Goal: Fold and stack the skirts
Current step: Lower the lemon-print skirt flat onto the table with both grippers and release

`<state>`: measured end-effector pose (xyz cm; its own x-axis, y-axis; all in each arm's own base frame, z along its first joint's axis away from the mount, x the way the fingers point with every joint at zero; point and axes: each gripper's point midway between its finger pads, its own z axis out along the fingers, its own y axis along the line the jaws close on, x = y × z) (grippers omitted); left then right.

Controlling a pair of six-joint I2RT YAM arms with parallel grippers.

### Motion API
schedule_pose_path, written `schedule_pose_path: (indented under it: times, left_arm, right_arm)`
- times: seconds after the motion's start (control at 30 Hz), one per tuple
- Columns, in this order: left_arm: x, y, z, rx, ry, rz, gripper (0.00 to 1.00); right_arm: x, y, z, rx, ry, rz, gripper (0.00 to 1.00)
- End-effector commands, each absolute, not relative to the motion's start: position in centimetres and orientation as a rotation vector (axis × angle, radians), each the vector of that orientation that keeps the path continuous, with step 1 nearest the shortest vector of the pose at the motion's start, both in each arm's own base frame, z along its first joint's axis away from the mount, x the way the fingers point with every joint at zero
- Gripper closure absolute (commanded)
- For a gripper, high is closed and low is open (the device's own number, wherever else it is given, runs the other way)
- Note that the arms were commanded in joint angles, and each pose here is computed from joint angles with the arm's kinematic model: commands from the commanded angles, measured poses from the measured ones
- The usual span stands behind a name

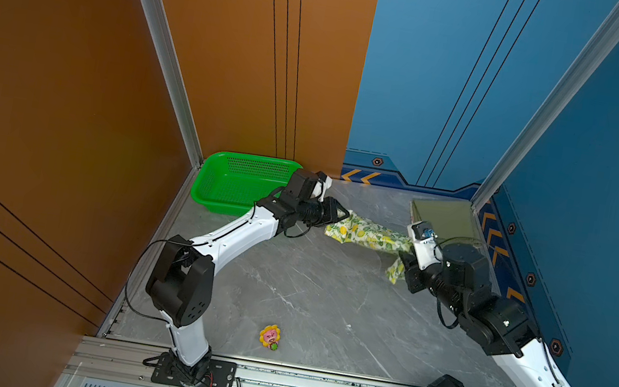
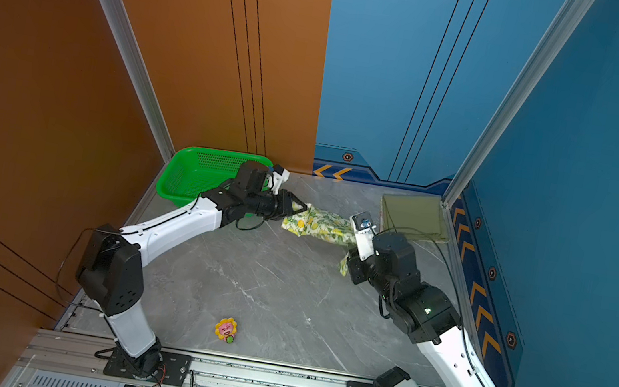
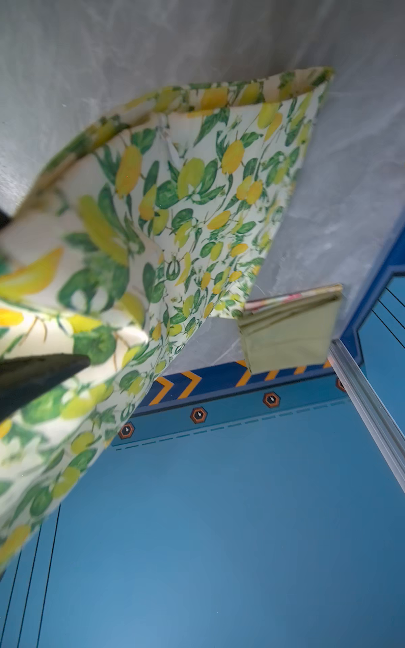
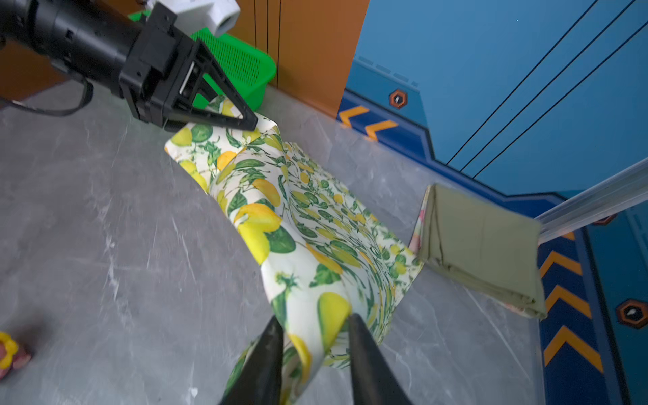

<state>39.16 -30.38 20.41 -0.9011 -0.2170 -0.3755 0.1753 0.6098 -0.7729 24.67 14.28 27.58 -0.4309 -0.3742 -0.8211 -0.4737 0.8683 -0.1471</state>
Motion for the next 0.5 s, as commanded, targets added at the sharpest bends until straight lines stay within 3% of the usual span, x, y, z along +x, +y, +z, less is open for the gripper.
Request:
schedule_pose_path:
  times: [0.0, 0.1, 0.3, 0.47]
  left_arm:
    - [37.9, -28.8, 20.4, -0.006, 2.361, -1.239, 0.29]
    - [37.0, -26.9, 20.3, -0.005, 2.398, -1.145, 0.16]
    - [37.2, -25.0, 20.2, -0.059, 2.469, -1.058, 0.15]
    - [36.6, -24.7, 19.4, -0.012, 2.537, -0.964, 0.15]
  right_arm:
    - [22.4, 14.3, 24.1, -0.522, 2.17, 0.179, 0.12]
    - [20.8, 15.4, 23.6, -0.543, 2.199, 0.265, 0.03]
    - [21.7, 15.1, 22.5, -0.415, 2.292, 0.301, 0.04]
    - [24.4, 12.7, 18.7, -0.096, 2.446, 0.295, 0.08]
